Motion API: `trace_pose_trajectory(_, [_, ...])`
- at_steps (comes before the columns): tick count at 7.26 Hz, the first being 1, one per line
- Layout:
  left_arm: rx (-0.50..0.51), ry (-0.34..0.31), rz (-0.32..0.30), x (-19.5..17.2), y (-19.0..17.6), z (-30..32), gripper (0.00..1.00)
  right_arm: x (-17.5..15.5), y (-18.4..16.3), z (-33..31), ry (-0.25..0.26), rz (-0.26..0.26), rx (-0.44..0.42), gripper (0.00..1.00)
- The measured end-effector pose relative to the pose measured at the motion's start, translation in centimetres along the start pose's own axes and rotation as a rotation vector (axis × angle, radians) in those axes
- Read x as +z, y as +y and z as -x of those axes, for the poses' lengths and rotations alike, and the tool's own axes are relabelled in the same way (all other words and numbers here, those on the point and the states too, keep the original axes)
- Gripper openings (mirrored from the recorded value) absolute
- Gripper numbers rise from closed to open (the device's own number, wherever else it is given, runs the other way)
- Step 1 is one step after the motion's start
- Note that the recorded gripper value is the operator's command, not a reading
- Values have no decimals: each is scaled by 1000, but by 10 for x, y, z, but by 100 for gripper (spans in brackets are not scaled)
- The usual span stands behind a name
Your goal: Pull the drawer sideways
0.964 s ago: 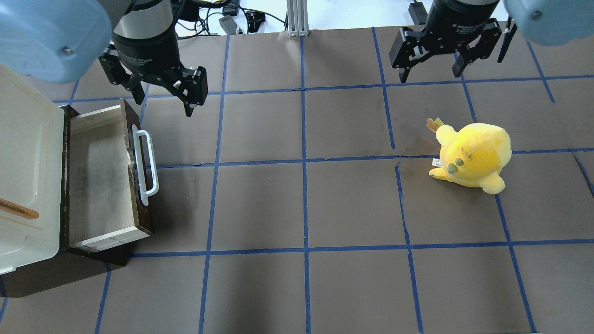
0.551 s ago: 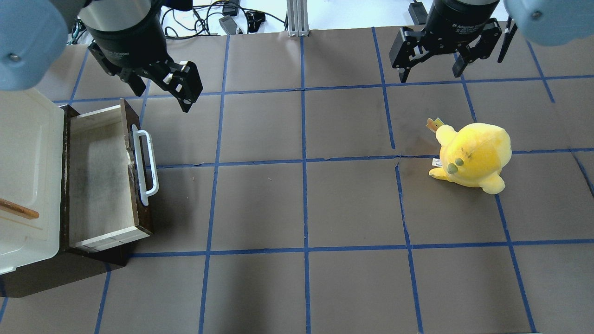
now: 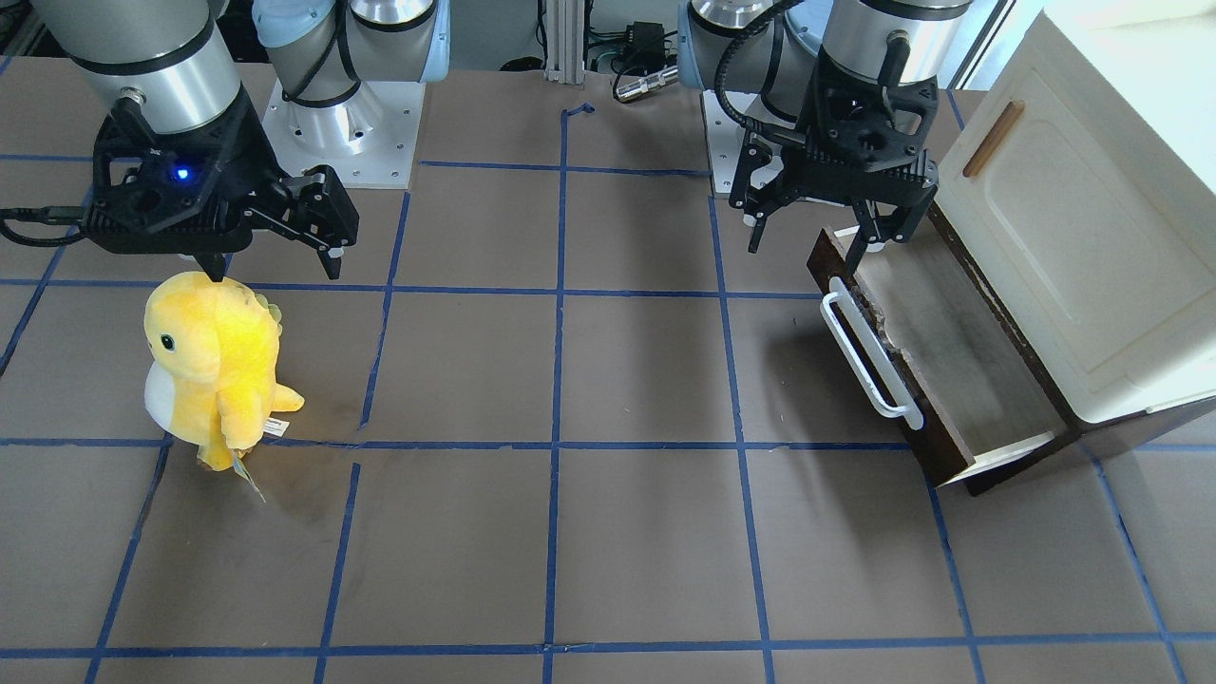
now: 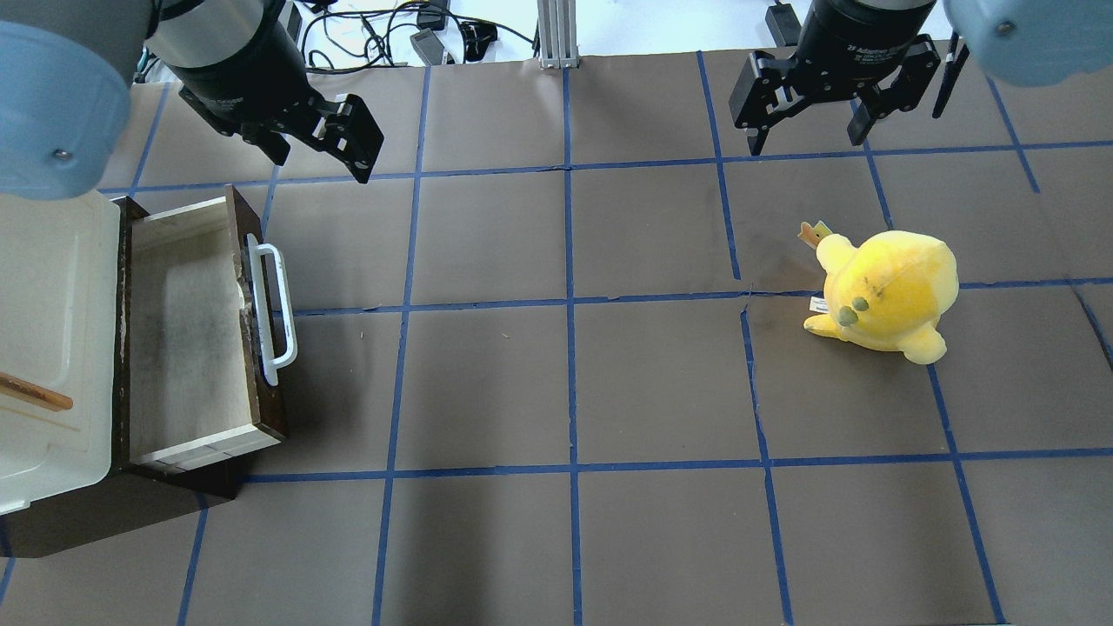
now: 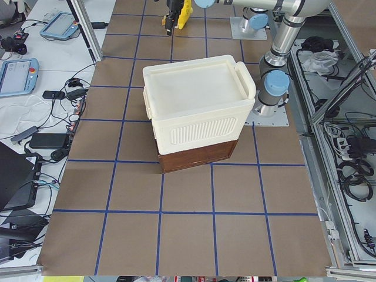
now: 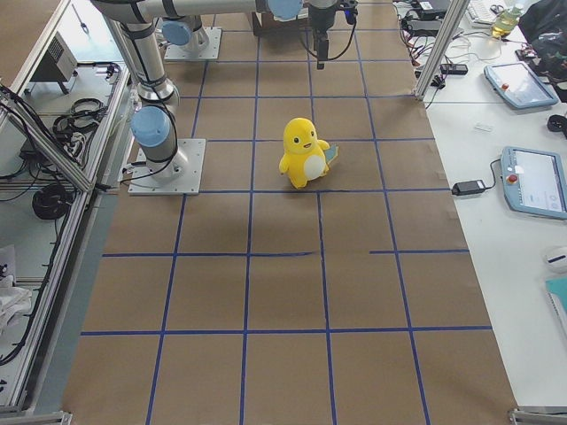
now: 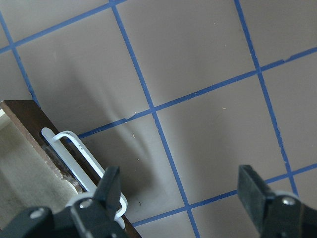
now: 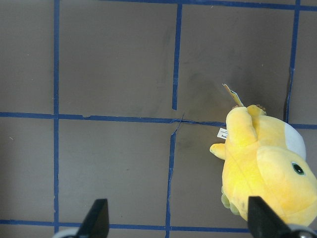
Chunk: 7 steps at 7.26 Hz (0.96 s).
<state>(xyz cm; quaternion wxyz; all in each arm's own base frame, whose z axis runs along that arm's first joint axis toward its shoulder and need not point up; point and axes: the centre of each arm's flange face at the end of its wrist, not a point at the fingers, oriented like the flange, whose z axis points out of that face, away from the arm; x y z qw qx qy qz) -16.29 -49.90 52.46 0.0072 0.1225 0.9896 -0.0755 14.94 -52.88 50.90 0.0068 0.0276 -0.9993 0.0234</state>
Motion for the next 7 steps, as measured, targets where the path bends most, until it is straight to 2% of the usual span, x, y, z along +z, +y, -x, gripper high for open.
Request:
trace_pose_trajectory(2, [-48,-7,10,3,0,9,92,0,0,0,0,0,0,100])
trace_pose_trajectory(3, [-61,-9,17,4,0,11,98,0,0,0,0,0,0,100])
trace_pose_trajectory(4, [-74,-9,20,1,2,11,100,0,0,0,0,0,0,100])
trace_pose_trajectory(7, [-87,-3,17,-3,4,9,100,0,0,0,0,0,0,100])
